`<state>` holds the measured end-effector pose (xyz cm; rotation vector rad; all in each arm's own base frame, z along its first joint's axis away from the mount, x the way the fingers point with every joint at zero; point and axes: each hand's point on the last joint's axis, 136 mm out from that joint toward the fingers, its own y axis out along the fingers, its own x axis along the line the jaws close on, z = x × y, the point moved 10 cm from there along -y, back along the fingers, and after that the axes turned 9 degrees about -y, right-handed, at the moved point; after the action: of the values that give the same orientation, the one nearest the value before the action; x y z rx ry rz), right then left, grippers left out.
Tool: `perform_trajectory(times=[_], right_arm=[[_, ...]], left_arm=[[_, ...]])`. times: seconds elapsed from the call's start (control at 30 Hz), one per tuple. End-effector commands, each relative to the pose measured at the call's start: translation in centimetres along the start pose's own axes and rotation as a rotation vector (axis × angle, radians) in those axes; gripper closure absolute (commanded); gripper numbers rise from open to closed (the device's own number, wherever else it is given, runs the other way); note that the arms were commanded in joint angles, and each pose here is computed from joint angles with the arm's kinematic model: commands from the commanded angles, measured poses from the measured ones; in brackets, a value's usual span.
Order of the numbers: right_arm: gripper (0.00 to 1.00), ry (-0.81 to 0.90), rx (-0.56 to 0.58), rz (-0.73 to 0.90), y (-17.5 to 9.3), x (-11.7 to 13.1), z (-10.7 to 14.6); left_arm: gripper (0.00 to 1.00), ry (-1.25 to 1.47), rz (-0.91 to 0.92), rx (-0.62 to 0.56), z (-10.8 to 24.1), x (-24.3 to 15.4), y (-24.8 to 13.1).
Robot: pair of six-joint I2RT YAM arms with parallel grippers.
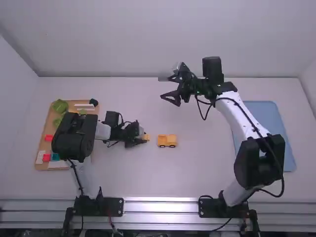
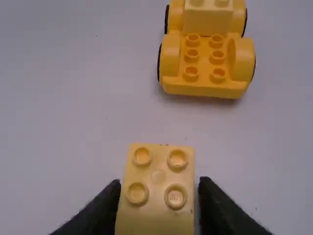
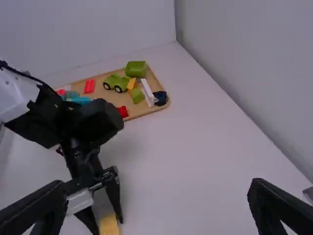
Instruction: Assemble lego blocks to make yellow taxi
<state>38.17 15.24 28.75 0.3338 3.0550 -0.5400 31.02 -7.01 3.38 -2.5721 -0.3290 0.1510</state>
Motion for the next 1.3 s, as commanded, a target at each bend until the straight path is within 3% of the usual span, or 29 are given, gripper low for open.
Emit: perform_trajectory(times=[0.0,0.17,0.23,0.37,0.57,0.83,1.03,1.2,1.27], right_arm=[[0.01,-0.012,-0.011,0.002,-0.3,0.0,-0.6],[0.01,-0.016,-0.009,0.015,-0.4,-0.1,-0.6],[0.01,-0.034,-0.020,0.032,-0.8,-0.5,-0.7],[0.01,-0.022,-0.006,0.029,-0.7,-0.4,-0.5],[0.01,-0.128,0.173,-0.046,-1.1,1.6,3.0],[0.01,-0.181,0.201,-0.130,-0.9,3.7,8.6],[0.01,-0.248,0.081,-0.191,-1.6,5.6,12.1],[0.01,-0.269,-0.047,-0.183,-1.9,7.6,15.8],[0.01,-0.236,-0.050,-0.162,-1.5,8.1,16.9]], left_arm=[[0.62,-0.015,0.021,0.017,1.0,-0.9,0.4],[0.65,-0.014,0.026,0.007,0.9,-0.9,0.4],[0.77,-0.004,0.031,-0.019,0.7,-0.9,0.3],[0.85,0.007,0.034,-0.042,0.2,-0.8,0.2],[0.89,-0.075,-0.044,-0.002,-1.5,-0.1,-0.9],[0.90,-0.036,-0.072,-0.019,-5.2,-0.8,-3.4],[0.92,-0.006,-0.075,-0.044,-7.5,-1.8,-4.9],[0.90,0.033,-0.026,-0.074,-8.7,-2.6,-4.2],[0.90,0.052,-0.013,-0.067,-9.0,-2.9,-3.6]])
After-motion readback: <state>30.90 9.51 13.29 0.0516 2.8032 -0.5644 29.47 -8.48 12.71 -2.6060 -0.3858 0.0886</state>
